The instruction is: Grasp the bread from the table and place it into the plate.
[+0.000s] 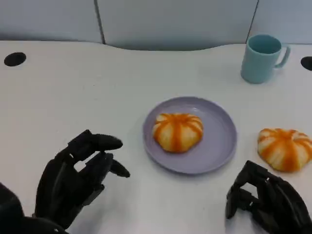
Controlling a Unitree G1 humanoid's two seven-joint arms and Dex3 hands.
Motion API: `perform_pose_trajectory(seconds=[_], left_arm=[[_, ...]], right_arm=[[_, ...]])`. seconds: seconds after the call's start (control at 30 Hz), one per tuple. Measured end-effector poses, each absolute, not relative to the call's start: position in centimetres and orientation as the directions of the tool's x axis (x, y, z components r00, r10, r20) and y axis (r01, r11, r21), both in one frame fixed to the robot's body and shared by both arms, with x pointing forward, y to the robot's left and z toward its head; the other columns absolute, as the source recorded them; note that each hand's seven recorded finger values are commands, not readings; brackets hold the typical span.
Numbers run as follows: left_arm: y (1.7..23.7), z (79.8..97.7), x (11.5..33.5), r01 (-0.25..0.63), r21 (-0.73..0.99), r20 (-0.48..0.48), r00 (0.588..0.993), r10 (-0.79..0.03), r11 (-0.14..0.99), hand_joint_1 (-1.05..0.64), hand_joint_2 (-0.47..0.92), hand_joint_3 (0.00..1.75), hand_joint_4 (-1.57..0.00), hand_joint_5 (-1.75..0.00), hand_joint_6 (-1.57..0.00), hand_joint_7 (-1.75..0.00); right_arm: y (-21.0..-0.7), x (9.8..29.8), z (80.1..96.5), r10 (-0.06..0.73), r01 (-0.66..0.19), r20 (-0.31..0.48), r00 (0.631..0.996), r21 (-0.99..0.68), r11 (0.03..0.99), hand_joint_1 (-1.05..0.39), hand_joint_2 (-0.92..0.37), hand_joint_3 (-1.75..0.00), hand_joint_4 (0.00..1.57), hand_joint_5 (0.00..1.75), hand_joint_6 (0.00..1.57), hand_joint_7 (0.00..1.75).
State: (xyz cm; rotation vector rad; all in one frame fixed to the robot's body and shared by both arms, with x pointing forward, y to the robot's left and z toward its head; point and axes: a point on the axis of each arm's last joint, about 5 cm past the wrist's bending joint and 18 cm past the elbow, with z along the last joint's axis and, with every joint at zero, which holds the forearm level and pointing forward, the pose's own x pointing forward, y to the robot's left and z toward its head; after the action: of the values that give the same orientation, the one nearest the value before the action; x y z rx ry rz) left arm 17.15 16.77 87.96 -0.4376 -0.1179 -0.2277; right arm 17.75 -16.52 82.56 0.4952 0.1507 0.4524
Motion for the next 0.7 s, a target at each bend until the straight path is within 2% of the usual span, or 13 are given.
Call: perform_pose_trajectory(seconds=[0.27,0.43,0.7], left_arm=[[17.4,86.7,15.7,0.178,-0.472,0.119,0.983,-0.138,0.863,-0.46,0.92,0.45,-0.78,-1.75,-0.50,-1.75],[17.3,85.6,15.7,0.199,-0.480,0.134,0.979,-0.153,0.855,-0.50,0.92,0.34,-0.81,-1.75,-0.57,-1.75],[17.8,84.1,15.7,0.195,-0.486,0.120,0.980,-0.156,0.852,-0.50,0.92,0.32,-0.84,-1.75,-0.60,-1.75]], right_arm=[[-16.8,17.8,82.6,0.453,-0.383,-0.029,0.891,0.488,0.785,-0.60,-0.92,-0.33,0.70,1.75,0.62,1.45],[-17.1,17.8,82.5,0.445,-0.376,-0.023,0.895,0.497,0.782,-0.59,-0.92,-0.34,0.69,1.75,0.63,1.44],[-17.4,17.7,82.0,0.435,-0.354,-0.039,0.900,0.516,0.780,-0.60,-0.92,-0.34,0.70,1.74,0.63,1.43]])
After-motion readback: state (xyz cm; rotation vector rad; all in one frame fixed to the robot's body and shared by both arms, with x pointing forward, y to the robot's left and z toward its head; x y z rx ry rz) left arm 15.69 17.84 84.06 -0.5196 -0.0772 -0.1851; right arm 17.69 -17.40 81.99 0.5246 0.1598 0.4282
